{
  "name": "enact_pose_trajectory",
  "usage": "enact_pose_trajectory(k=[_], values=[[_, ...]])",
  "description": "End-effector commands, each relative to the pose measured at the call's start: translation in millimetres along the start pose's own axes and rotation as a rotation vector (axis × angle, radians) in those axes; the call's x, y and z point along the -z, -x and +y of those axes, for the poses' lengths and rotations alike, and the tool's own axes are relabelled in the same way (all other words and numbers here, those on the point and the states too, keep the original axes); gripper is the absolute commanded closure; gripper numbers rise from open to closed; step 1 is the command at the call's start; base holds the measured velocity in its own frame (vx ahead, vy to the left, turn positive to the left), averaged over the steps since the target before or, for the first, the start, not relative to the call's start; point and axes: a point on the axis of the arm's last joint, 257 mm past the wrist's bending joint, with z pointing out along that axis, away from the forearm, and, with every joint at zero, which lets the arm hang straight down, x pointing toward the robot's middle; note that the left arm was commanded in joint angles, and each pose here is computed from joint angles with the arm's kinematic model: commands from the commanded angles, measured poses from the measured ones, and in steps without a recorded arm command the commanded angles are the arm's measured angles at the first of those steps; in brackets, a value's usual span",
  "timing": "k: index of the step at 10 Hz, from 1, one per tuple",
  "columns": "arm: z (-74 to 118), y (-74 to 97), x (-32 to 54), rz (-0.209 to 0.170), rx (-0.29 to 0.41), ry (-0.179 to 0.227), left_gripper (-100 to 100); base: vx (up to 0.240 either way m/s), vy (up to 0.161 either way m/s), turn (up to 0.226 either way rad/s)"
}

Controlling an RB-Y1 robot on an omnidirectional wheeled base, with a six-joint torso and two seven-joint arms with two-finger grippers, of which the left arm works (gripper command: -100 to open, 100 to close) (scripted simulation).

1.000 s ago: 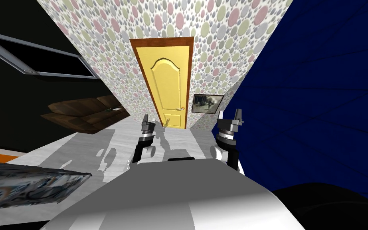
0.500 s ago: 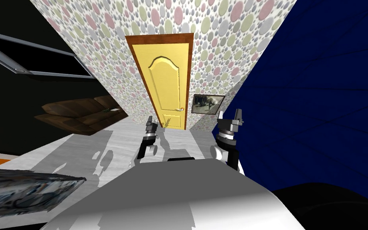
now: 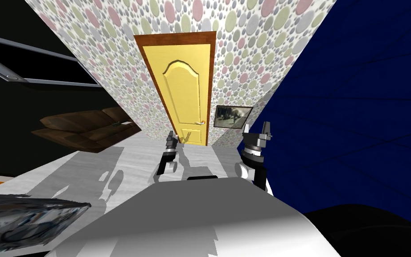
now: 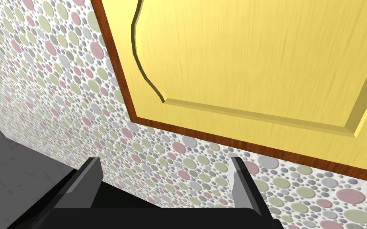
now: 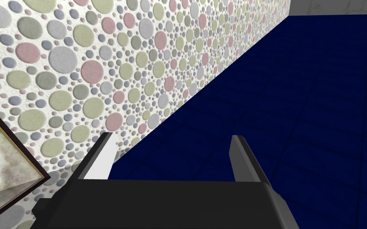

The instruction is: Push the door open

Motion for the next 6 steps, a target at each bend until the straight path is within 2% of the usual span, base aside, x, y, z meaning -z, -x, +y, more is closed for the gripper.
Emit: enact_pose_trajectory(k=[1, 6], values=[[13.9, -2.0, -1.7, 0.006, -0.004, 0.020, -100, 0.067, -0.016, -0.004], [47.9, -8.5, -2.9, 0.022, -0.015, 0.071, -100, 0.085, -0.026, -0.003]])
